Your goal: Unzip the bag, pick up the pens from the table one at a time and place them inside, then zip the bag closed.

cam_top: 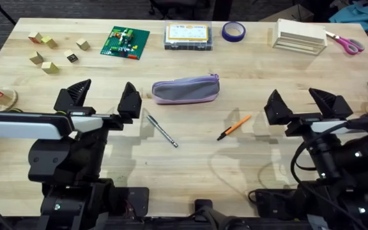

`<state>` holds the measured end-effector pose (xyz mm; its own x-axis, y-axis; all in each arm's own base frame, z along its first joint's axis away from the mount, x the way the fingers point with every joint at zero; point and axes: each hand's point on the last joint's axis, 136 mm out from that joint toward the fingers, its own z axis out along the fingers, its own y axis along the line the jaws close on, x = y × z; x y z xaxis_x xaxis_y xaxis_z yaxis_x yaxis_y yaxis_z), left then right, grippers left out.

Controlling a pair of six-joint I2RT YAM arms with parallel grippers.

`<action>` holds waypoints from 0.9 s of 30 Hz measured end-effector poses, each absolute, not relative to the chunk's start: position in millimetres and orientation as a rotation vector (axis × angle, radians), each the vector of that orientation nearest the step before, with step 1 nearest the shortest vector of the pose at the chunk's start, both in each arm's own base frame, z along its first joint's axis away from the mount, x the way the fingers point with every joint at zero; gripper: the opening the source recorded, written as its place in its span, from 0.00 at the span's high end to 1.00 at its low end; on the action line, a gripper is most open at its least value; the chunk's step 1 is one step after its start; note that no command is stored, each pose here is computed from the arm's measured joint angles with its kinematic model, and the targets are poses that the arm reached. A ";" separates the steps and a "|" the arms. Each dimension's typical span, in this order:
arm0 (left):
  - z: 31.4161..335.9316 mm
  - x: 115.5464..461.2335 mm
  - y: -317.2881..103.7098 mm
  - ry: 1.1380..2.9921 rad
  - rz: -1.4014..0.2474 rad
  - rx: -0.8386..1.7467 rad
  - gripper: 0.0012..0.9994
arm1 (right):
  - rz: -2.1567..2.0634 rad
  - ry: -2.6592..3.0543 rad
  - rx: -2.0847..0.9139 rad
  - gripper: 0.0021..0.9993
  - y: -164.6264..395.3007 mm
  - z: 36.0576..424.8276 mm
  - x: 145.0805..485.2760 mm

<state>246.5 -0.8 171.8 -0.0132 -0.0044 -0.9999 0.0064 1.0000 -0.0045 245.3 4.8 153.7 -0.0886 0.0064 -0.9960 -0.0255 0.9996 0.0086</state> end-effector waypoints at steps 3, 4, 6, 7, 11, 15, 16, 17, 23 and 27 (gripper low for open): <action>171.8 246.5 -0.7 1.584 -0.008 0.001 0.01 | 0.027 1.665 -0.015 0.00 4.8 152.5 245.1; 171.8 246.5 -0.8 1.584 -0.008 0.002 0.01 | 0.027 1.668 -0.014 0.00 4.8 151.9 245.0; 171.8 246.5 -0.8 1.584 -0.008 0.002 0.01 | 0.026 1.672 -0.014 0.00 4.7 151.1 244.9; 171.8 246.5 -0.8 1.584 -0.008 0.002 0.01 | 0.026 1.673 -0.014 0.00 4.7 150.8 244.8; 171.8 246.5 -0.7 1.584 -0.008 0.001 0.01 | 0.024 1.673 -0.013 0.00 4.4 151.0 244.8; 171.9 246.5 0.1 1.584 -0.004 -0.002 0.01 | 0.019 1.670 -0.013 0.00 3.8 151.7 244.9; 171.8 246.5 0.0 1.584 -0.004 -0.002 0.01 | 0.017 1.670 -0.012 0.00 3.4 151.8 244.9; 171.9 246.5 0.0 1.584 -0.004 -0.002 0.01 | 0.017 1.670 -0.012 0.00 3.4 151.8 244.9; 167.6 245.9 0.4 1.609 -0.003 -0.004 0.01 | 0.036 1.676 -0.029 0.00 7.4 152.9 243.9; 175.0 242.4 0.4 1.645 -0.002 -0.004 0.01 | 0.055 1.739 -0.043 0.00 10.8 151.1 237.5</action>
